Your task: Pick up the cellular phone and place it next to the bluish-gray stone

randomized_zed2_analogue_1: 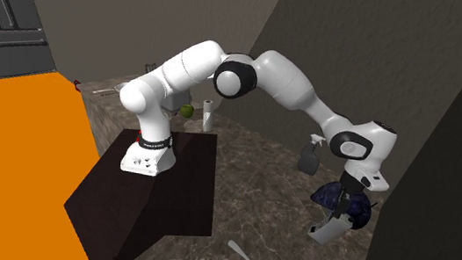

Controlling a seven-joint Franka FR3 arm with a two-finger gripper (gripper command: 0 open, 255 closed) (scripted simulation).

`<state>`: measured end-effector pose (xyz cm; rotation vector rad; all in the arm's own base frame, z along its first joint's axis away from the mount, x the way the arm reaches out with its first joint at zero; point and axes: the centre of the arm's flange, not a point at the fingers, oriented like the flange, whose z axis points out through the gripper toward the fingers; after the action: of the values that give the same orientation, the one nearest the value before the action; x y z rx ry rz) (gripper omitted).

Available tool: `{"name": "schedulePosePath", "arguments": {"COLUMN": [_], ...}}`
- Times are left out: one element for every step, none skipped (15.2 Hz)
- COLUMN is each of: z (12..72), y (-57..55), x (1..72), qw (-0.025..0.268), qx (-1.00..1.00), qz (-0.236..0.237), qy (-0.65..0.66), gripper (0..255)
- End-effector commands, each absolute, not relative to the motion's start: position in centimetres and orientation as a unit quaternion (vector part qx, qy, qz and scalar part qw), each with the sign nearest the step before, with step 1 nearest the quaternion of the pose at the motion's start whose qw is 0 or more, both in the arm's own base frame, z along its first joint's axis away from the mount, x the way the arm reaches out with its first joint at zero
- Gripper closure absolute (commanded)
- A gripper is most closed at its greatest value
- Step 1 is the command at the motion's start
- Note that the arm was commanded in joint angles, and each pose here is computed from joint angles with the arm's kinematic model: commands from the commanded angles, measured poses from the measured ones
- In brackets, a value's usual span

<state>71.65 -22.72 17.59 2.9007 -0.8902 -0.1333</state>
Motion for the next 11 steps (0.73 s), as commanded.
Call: {"name": "schedulePosePath", "arguments": {"z": [17.6,17.6,18.9,20.2,21.5,22.5,22.5,22.5,22.5,22.5,22.5], "y": [-22.7,-22.7,-22.6,-22.5,-22.4,-22.3,-22.3,-22.3,-22.3,-22.3,-22.3], "x": [71.7,71.6,71.8,71.9,72.1,72.2,72.2,72.2,72.2,72.2,72.2], "qw": [0.052,0.052,0.052,0.052,0.052,0.052,0.052,0.052,0.052,0.052,0.052], "qx": [0.954,0.954,0.954,0.954,0.954,0.954,0.954,0.954,0.954,0.954,0.954], "qz": [-0.044,-0.044,-0.044,-0.044,-0.044,-0.044,-0.044,-0.044,-0.044,-0.044,-0.044], "qy": [-0.293,-0.293,-0.293,-0.293,-0.293,-0.293,-0.293,-0.293,-0.293,-0.293,-0.293], "gripper": [0,0,0,0,0,0,0,0,0,0,0]}}
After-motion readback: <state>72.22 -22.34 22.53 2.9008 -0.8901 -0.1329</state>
